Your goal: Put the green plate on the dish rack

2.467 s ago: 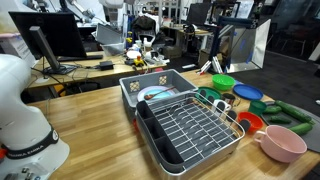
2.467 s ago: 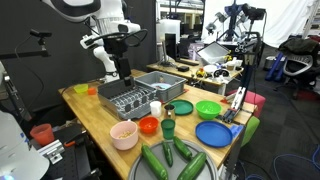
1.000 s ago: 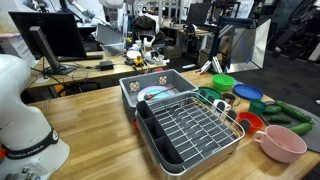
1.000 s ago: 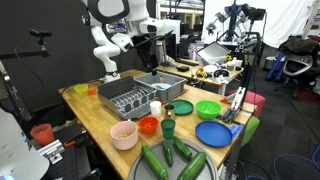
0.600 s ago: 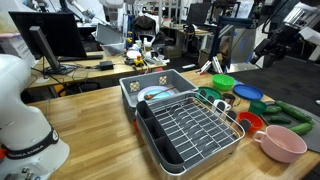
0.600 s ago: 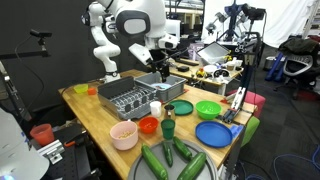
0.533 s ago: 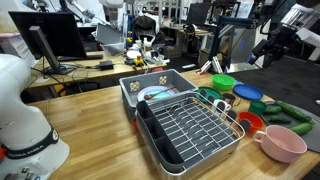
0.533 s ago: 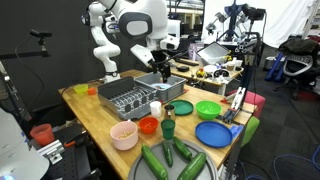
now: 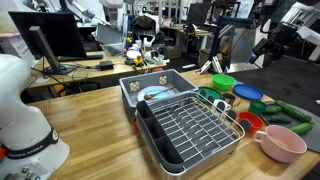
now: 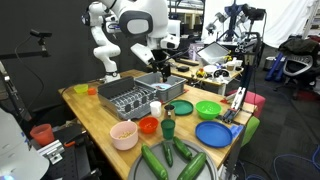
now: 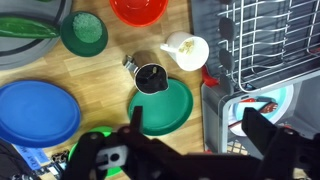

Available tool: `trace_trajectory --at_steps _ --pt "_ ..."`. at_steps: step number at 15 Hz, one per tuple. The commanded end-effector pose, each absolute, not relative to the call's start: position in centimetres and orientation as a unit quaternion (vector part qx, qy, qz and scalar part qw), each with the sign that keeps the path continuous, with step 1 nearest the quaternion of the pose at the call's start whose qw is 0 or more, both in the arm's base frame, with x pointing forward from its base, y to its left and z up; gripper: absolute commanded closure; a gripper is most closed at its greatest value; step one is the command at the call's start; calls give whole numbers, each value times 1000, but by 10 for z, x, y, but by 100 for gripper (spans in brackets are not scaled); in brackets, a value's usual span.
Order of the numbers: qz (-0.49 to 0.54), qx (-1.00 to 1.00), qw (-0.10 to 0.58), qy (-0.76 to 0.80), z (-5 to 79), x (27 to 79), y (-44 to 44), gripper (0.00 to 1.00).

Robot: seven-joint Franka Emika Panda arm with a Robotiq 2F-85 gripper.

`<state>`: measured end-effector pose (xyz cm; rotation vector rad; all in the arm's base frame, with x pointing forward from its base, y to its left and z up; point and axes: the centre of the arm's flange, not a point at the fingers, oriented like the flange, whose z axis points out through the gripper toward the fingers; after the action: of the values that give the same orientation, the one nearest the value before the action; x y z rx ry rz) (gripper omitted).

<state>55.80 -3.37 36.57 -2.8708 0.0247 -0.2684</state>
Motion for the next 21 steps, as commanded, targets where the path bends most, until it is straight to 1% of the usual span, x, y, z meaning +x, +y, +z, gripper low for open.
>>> trace_trajectory --at_steps 1,4,9,15,18,21 --pt "-92 -987 129 9 366 558 -34 0" --pt "-95 -985 145 9 362 570 -34 0" --pt "-102 -980 171 -14 354 623 -34 0" --pt "-71 -985 152 -41 302 693 -41 0" --pt "-44 -986 154 -54 266 710 -44 0" --pt "-24 -983 166 -74 244 717 -44 0"
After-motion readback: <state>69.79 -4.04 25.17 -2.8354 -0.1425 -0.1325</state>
